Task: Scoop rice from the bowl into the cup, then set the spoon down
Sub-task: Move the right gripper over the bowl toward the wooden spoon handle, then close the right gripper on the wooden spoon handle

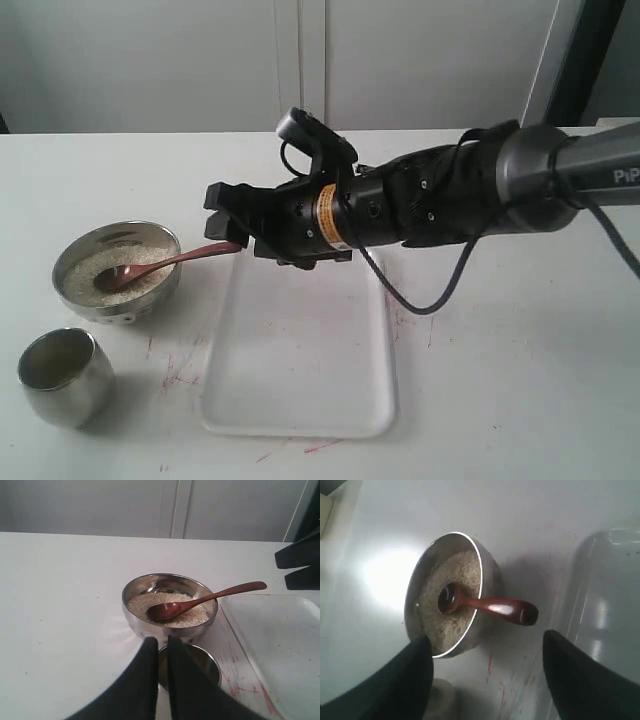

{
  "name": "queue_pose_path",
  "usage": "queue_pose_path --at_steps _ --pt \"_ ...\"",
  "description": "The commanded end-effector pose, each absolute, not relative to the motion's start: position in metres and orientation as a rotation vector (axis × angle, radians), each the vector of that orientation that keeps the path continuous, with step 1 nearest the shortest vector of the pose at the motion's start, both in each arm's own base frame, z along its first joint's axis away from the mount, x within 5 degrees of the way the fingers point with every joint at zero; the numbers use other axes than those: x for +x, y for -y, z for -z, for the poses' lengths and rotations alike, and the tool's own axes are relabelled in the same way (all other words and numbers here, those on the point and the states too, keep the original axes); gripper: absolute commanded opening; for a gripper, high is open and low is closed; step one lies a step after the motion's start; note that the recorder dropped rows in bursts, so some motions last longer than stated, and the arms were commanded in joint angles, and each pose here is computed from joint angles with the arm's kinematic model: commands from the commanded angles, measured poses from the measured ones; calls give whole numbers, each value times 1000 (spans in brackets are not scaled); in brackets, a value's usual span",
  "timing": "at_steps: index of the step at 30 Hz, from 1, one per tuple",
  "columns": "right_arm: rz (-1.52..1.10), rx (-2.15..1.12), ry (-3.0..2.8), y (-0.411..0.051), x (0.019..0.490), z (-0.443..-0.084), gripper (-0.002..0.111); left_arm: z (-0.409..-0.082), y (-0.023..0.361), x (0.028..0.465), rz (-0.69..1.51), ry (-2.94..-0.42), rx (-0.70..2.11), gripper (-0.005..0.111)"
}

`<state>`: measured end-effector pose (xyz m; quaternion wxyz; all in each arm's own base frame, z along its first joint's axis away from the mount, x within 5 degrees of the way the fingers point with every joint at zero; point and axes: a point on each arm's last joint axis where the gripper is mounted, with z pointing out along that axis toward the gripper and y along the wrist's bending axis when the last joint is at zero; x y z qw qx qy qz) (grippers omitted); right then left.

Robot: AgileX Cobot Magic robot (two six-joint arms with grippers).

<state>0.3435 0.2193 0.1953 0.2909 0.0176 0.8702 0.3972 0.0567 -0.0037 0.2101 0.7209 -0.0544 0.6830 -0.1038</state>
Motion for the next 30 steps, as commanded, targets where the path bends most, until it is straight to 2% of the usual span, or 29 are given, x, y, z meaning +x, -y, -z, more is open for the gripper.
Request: queue_pose_path --at_steps 1,12,23,30 --pt "-1088 159 -2334 -223 349 -184 60 -211 4 56 239 -1506 -128 14" --pt "-1231 363 -2358 -230 354 -153 60 -211 4 56 239 -1506 -128 14" --pt "-1300 365 -2258 -238 369 -166 60 -211 4 56 239 -1506 -128 14" --pt "-1310 394 -2273 -241 374 -156 60 -211 4 56 239 -1506 -128 14"
